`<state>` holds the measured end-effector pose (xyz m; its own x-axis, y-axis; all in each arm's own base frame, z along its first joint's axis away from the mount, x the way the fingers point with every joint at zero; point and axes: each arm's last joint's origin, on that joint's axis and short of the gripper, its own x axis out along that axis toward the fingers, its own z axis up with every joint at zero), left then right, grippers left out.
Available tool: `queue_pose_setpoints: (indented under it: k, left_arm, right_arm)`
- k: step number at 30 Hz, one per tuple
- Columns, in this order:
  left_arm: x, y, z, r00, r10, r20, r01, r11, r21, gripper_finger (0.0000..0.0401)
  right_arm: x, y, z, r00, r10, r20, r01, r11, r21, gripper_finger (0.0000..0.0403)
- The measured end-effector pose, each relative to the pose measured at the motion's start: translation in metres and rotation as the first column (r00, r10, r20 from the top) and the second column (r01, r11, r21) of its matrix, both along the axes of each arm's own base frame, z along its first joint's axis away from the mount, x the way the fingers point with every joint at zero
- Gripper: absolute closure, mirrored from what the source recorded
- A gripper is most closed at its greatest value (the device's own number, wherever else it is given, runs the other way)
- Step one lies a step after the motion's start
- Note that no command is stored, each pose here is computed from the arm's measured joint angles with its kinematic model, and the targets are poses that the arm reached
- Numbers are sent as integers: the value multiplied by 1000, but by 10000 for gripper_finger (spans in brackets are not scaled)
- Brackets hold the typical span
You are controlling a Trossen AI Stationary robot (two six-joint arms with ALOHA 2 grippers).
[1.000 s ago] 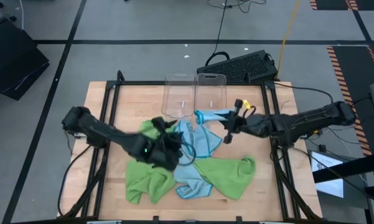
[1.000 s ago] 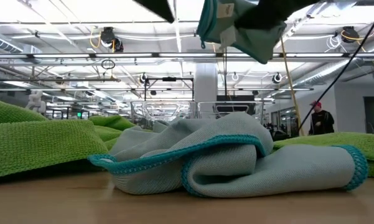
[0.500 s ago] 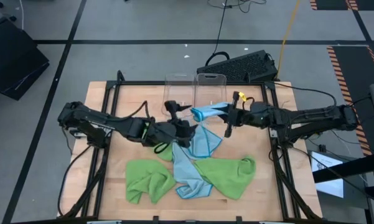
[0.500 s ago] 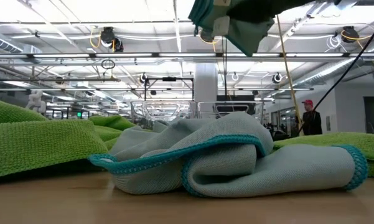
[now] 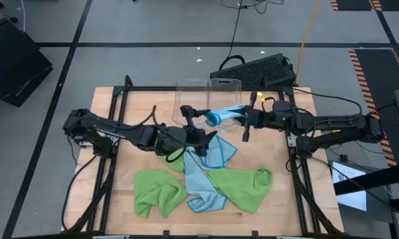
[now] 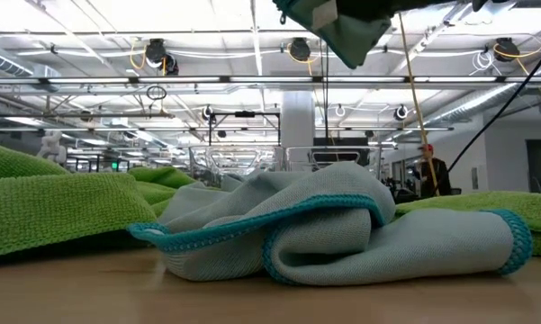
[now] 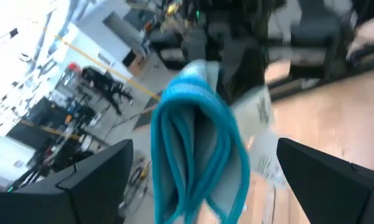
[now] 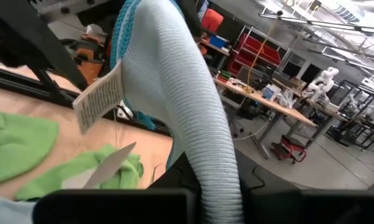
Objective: Fold microfiber towels
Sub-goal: Put the blue folded microfiber towel into the left transparent bin
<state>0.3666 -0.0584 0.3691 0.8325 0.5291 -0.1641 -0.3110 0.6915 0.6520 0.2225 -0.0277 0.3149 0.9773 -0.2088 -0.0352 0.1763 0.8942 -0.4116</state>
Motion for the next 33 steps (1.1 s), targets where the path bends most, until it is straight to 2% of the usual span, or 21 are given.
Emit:
queue_pose_setpoints:
  k: [3,9,12,18,30,33]
  left_arm:
    - [4,4,4,999,-15,46,15,1000,0,1]
    - [19,23,-11,998,61,9,-62,997,38,2]
    - [24,26,-14,997,73,28,-74,996,38,20]
    - [24,23,-9,997,35,62,-37,998,43,120]
    - [24,24,-14,1000,5,12,-6,999,50,376]
    - [24,25,-14,1000,6,1,-6,998,62,385]
  right_arm:
    - [0,0,1,1000,-1,14,1,1000,4,381]
    - [0,0,2,1000,-2,28,1,1000,17,381]
    - [0,0,2,1000,-1,29,1,1000,24,381]
    - [0,0,2,1000,-1,29,0,1000,23,381]
    - [0,0,1,1000,0,20,0,1000,25,381]
    - [0,0,1,1000,-1,19,0,1000,30,379]
